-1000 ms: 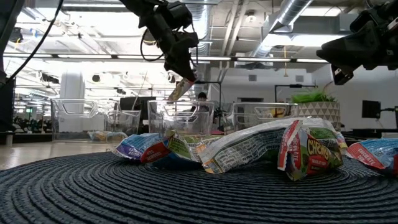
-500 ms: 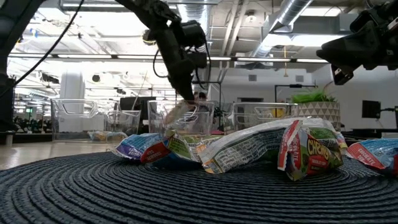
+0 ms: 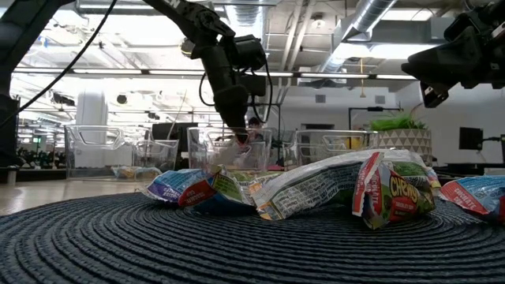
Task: Pick and place Granola Bars by type
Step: Put the red granola bar into the middle transparent bin
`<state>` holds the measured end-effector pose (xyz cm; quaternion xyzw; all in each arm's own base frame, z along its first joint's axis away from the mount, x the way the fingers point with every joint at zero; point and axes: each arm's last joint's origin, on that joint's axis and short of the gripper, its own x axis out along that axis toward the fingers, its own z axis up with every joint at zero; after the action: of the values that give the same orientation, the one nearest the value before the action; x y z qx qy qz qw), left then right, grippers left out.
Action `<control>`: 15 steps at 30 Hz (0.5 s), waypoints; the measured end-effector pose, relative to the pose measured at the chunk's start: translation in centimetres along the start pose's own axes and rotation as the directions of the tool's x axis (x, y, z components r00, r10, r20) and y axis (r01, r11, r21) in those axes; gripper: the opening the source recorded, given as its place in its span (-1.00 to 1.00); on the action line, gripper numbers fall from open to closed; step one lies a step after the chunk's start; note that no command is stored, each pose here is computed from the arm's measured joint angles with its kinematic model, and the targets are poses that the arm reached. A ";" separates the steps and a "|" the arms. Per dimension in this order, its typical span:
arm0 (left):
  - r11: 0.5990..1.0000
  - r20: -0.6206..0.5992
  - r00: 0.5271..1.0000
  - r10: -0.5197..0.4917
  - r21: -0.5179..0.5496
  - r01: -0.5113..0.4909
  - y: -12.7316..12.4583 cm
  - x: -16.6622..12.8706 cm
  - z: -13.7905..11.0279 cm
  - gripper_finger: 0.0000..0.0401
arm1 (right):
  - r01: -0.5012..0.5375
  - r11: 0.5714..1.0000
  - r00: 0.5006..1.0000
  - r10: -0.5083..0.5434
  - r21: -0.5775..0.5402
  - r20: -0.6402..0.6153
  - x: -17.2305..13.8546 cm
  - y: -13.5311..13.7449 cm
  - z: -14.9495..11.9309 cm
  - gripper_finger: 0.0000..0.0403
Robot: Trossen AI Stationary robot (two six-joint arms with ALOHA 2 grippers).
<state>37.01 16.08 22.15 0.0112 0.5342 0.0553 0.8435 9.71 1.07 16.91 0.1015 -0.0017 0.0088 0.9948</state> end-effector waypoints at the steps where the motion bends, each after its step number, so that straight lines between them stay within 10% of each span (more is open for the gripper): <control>1: 1.000 0.000 1.000 0.000 0.000 0.000 0.0 0.0 0.0 -0.65 | 0.000 1.000 1.000 0.000 0.000 0.000 0.0 0.0 0.0 -0.62; 15: 1.000 -0.012 1.000 0.027 0.000 -0.027 0.1 0.0 0.0 -0.42 | 0.000 1.000 1.000 0.000 0.000 0.000 0.0 0.0 0.0 -0.62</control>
<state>36.96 16.15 22.13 0.0179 0.5389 0.0669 0.8395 9.71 1.06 16.91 0.1015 -0.0018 0.0086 0.9948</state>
